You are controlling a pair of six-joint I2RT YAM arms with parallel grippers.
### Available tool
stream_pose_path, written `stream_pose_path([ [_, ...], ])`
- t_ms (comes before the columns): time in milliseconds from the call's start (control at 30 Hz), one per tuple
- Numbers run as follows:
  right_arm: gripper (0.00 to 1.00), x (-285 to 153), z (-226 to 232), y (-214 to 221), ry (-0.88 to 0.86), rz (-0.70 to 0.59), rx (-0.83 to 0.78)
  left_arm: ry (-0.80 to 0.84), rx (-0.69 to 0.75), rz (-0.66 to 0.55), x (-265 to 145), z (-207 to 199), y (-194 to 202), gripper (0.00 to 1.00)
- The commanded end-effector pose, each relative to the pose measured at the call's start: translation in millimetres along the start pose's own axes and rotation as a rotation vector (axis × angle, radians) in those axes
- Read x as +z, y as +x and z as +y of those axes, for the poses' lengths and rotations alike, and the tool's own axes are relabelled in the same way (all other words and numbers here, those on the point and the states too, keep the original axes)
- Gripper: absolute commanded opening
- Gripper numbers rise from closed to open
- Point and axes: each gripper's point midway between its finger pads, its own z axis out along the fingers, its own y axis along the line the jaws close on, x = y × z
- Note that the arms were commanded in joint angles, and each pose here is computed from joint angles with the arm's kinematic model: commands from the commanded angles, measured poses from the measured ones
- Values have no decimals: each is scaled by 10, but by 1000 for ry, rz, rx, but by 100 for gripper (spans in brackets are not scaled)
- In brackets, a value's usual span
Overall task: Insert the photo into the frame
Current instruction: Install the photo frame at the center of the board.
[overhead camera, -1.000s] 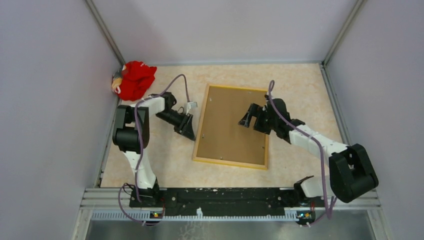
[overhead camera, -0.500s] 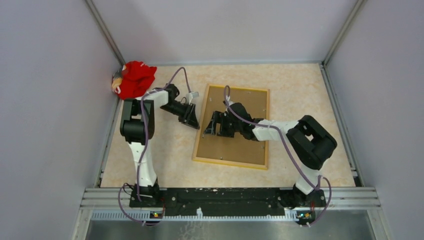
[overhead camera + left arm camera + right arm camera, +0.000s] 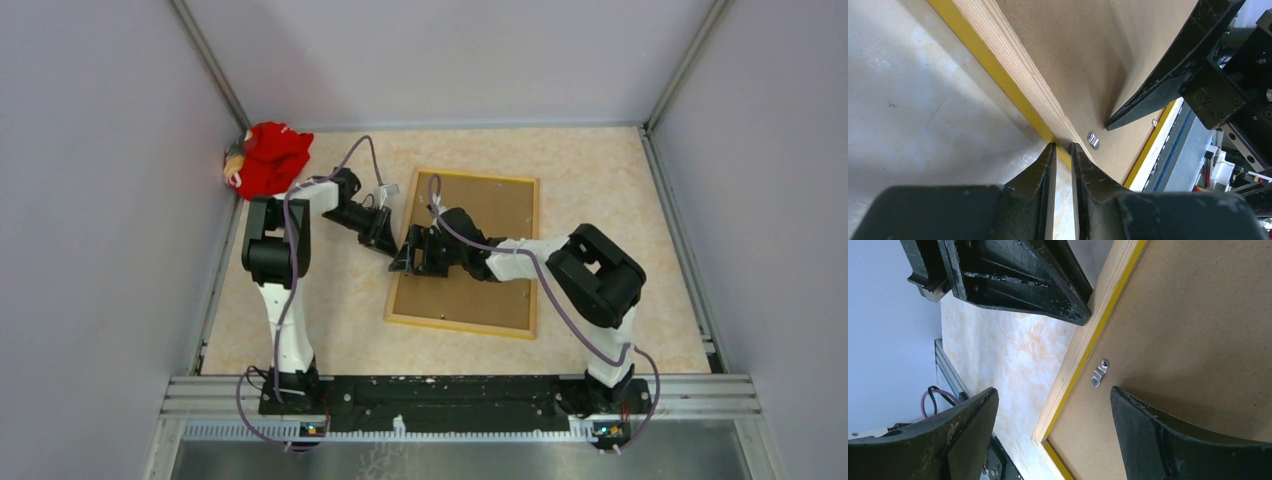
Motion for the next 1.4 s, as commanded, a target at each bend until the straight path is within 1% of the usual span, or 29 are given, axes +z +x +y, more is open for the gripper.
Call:
stream_pose_path([
  [0, 82, 94, 147, -23, -43, -1, 2, -6, 4, 2, 49, 36, 3, 22],
  [600, 80, 200, 111, 57, -52, 29, 52, -16, 9, 0, 31, 25, 6, 22],
  [900, 81, 242, 57, 57, -34, 23, 68, -16, 15, 0, 23, 1, 17, 22],
  [1367, 81, 314, 62, -1, -21, 22, 49, -18, 39, 7, 16, -53, 31, 23],
])
